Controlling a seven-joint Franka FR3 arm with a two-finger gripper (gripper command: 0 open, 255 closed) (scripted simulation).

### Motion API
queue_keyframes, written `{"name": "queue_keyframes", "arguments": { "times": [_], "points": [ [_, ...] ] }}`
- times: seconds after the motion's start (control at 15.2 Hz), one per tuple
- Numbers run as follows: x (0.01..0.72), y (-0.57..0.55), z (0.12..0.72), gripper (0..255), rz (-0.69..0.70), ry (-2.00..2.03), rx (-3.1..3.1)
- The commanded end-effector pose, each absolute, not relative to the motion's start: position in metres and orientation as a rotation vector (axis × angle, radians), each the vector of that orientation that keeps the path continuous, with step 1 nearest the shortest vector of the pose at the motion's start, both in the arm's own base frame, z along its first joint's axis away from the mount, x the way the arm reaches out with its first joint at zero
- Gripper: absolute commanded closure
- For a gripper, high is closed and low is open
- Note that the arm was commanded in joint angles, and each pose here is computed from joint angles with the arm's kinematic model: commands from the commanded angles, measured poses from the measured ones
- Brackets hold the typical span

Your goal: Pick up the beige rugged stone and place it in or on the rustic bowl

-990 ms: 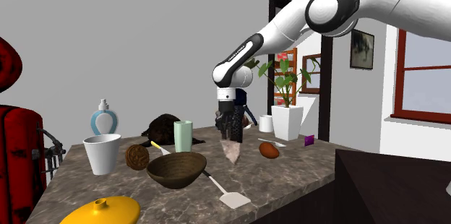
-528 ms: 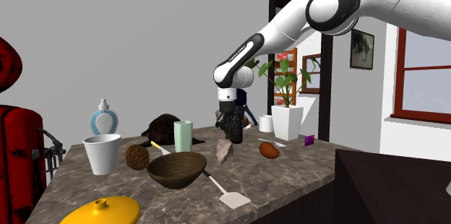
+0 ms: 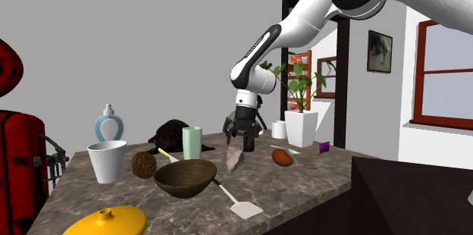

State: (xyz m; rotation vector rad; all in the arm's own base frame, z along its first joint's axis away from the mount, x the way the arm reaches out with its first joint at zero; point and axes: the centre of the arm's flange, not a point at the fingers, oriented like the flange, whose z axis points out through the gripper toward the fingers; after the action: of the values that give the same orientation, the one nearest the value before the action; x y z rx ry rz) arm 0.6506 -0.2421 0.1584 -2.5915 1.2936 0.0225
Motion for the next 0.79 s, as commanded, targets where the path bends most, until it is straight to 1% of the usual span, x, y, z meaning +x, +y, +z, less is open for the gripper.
{"name": "queue_keyframes", "arguments": {
  "times": [0.0,0.4,0.73],
  "points": [
    [0.647,-0.238,0.15,0,0.02,1.384,-2.523],
    [0.651,-0.231,0.122,0,0.02,1.384,-2.523],
    [0.651,-0.231,0.122,0,0.02,1.384,-2.523]
  ]
}}
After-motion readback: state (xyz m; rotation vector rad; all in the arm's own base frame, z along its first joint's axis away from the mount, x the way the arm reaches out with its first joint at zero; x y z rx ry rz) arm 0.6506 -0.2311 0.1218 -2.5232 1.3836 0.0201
